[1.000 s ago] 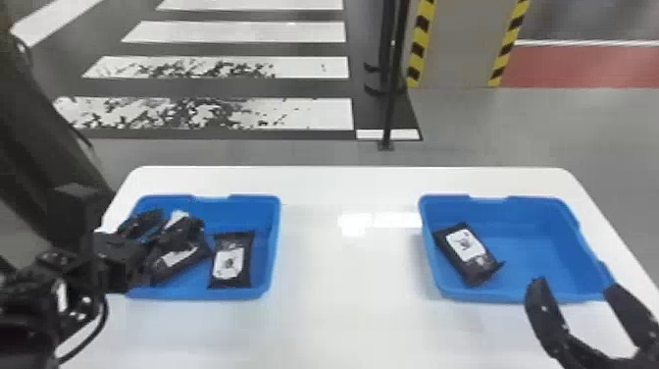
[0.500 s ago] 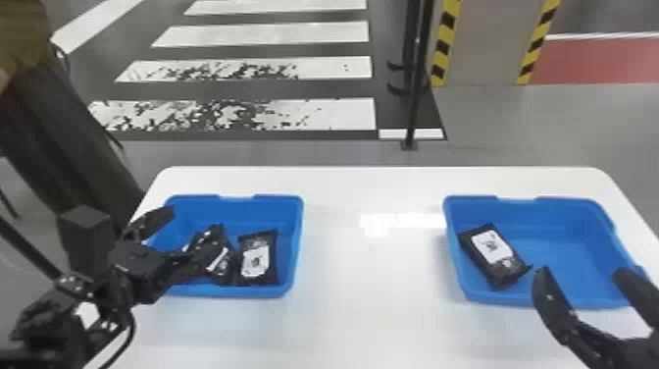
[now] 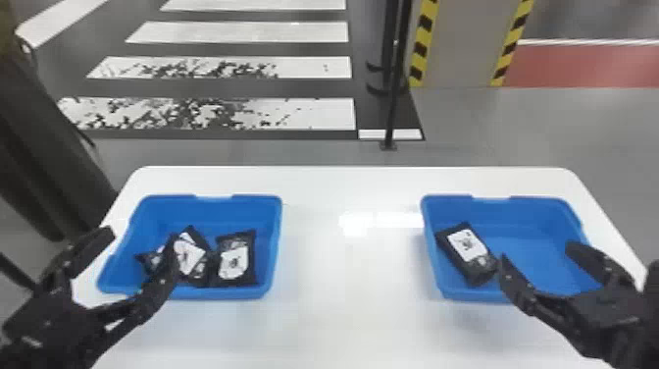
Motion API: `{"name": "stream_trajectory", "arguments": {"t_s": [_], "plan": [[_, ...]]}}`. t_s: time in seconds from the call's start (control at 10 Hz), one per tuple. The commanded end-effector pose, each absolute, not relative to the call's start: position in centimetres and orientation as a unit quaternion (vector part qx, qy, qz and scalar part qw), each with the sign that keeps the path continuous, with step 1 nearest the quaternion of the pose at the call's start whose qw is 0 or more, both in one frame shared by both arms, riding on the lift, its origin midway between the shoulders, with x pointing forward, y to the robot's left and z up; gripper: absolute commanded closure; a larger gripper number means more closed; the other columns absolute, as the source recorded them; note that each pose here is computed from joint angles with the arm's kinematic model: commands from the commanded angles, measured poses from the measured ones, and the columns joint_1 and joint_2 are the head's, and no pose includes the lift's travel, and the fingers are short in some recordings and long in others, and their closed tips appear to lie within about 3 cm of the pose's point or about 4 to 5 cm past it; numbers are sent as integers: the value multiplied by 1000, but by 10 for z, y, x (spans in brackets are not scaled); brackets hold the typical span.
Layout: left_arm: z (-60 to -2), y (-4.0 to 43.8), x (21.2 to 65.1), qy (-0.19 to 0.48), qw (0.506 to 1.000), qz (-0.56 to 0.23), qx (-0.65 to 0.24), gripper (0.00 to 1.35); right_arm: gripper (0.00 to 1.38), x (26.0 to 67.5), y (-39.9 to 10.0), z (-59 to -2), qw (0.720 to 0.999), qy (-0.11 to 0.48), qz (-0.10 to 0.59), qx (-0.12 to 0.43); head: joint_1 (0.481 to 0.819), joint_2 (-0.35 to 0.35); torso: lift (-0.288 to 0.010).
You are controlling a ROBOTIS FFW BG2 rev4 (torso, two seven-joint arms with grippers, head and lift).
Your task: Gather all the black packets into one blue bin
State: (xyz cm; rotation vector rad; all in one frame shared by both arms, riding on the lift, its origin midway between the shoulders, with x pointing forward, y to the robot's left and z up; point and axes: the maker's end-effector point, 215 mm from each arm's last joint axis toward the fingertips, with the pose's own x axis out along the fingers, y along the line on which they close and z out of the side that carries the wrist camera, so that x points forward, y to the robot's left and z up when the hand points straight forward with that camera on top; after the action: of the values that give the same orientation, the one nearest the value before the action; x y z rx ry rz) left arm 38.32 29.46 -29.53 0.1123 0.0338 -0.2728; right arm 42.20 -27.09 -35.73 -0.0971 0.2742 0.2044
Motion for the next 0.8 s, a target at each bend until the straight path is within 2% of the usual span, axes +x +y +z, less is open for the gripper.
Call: {"name": "stream_trajectory", "arguments": {"t_s": [0.0,0.2,0.4,0.7], "plan": [[-286,308,355,7,992,-111,55,200,108,434,-284,-360,977,170,95,-84,695,32,-110],[-291,311,341,15,994,-99,40,202,108,441,-297,-381,965,226,95,-98,695,40,-110],[-294,299,340,15,994,-111,20,202,105,458,-283,-406,950,267,124,-101,695,27,-110],[-295,296,345,19,993,-114,14,203,104,491,-263,-429,941,287,149,-100,695,33,-110]]}}
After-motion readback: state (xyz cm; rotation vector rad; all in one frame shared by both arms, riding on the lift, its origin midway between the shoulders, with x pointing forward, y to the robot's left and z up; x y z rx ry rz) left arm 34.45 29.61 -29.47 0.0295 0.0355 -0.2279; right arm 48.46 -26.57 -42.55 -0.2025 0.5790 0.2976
